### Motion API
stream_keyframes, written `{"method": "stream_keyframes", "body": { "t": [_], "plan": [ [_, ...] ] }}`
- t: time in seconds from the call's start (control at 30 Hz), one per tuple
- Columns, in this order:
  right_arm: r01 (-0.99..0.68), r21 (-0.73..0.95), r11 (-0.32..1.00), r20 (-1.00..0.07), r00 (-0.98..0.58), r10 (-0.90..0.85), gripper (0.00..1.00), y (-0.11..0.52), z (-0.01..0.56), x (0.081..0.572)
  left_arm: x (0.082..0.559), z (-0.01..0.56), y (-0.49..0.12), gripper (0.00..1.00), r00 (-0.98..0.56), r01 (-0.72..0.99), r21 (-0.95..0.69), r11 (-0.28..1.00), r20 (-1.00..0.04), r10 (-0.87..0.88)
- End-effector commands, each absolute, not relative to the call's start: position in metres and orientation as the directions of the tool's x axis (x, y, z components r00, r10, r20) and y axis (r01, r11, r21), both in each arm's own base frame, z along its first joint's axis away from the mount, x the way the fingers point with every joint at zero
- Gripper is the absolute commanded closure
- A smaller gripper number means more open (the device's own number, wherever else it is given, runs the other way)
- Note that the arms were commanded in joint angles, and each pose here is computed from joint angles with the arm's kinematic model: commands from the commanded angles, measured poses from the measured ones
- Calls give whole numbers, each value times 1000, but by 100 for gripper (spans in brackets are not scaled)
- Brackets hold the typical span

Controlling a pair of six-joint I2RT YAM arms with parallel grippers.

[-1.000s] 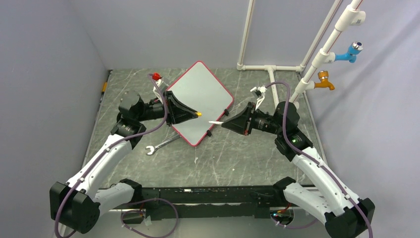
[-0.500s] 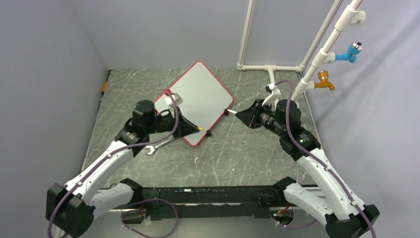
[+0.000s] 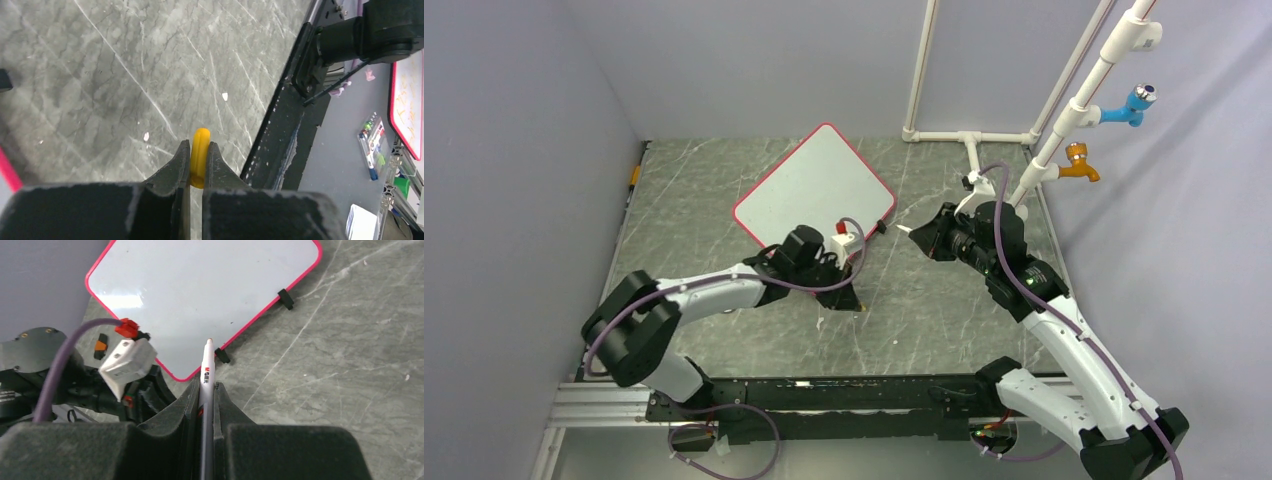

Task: Write a sentence on the whiteboard
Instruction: Pick up the pen cap from the center of the board.

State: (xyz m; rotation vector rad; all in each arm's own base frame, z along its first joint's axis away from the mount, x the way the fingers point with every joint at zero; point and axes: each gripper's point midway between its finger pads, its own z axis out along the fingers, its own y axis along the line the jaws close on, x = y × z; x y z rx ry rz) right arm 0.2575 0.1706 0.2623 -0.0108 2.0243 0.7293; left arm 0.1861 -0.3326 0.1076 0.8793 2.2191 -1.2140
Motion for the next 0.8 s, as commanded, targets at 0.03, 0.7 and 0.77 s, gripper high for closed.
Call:
{"method": "stream_keyframes", "body": {
  "t": [0.03,0.7,0.77],
  "plan": [
    [-280,481,831,-810,-504,300,100,164,282,261,206,109,-371,100,-652,748,-539,387,-705,280],
    [-256,463,849,-808,-516,284,100,161,271,263,203,40,-363,82,-718,681,-534,501,-622,313],
    [-256,462,849,-808,-516,284,100,161,270,263,202,39,-361,79,-719,679,-534,504,-621,311]
  ]
}}
